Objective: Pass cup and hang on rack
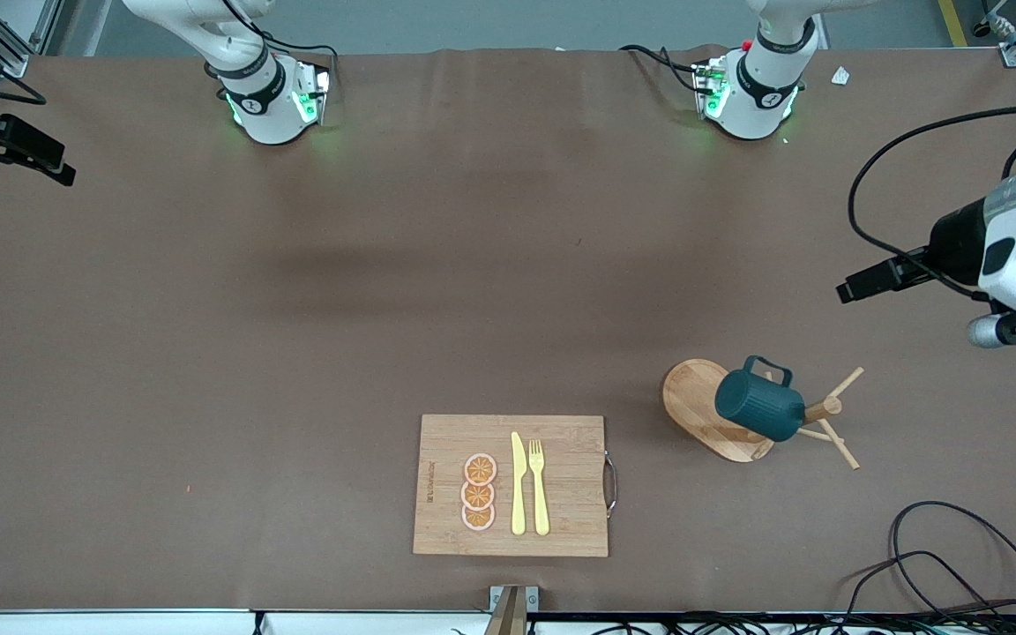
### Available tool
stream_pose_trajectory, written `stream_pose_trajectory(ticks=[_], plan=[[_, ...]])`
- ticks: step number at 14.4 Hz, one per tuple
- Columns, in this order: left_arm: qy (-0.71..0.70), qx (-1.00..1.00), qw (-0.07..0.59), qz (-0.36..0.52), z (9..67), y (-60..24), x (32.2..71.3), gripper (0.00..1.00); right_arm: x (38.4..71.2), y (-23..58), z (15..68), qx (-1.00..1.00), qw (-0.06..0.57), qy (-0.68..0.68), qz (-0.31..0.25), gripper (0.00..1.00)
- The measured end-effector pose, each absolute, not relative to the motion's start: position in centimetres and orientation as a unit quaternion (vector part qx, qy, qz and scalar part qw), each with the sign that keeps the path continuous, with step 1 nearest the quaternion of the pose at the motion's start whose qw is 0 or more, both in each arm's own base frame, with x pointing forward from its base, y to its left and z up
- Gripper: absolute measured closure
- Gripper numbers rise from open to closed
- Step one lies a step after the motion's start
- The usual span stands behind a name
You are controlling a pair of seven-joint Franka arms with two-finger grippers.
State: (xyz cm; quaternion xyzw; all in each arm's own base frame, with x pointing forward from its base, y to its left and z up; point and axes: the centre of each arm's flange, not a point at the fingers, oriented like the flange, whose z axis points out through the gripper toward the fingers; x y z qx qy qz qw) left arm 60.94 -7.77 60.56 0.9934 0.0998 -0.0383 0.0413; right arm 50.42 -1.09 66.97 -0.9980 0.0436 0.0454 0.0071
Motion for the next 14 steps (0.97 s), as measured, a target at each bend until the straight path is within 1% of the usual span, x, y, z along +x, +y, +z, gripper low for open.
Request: stream_pose_trajectory(ticks=[2,6,14], plan=[[0.063,0.997,0.027,-0.027,61.4,-7.7,60.4,0.00,50.4,-1.0,67.0,-0.998,0.007,0.043,0.045,0.00],[0.047,0.998,0.021,-0.022,62.1,-7.5,59.5,0.00,50.5,-1.0,67.0,-0.998,0.007,0.042,0.043,0.00],[0.005,1.000,0.016,-0.021,62.2,-7.2,59.3,0.00,50.5,-1.0,67.1,-0.999,0.008,0.010,0.040,0.00]])
